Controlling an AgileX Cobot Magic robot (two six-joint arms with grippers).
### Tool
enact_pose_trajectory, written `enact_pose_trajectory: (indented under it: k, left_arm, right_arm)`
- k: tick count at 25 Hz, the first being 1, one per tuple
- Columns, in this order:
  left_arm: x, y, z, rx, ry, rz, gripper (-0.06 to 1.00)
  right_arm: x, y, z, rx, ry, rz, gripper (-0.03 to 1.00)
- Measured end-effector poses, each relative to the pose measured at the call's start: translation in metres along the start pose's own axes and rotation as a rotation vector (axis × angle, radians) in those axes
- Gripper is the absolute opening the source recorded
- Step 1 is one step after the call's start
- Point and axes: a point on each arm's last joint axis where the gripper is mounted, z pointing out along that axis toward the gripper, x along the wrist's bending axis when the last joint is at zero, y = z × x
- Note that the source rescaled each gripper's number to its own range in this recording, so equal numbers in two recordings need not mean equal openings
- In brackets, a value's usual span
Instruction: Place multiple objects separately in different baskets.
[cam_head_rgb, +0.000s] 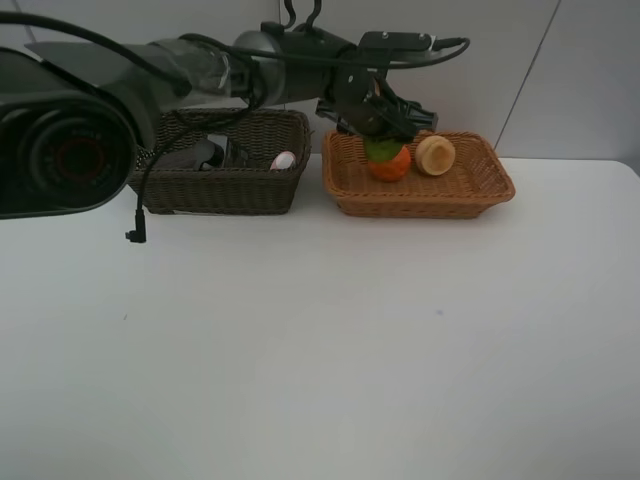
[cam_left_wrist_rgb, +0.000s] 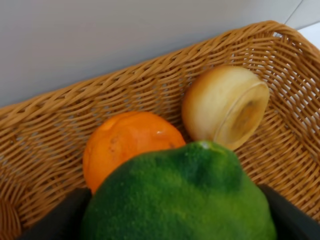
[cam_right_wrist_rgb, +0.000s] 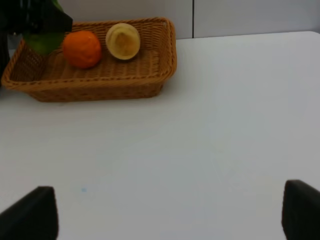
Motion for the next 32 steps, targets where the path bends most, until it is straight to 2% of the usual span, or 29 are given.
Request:
enact_pose_trajectory:
  k: [28,32]
  left_arm:
    - [0.0037,-0.0048,0.0054,0.018,0.011,0.011,0.82]
    - [0.0037,-0.0048,0.0054,0.018,0.011,0.062,0.85]
  right_arm:
    - [0.0,0.0,0.0,0.0,0.0,0.0,0.97]
    - [0.0,0.0,0.0,0.0,0.0,0.0,0.97]
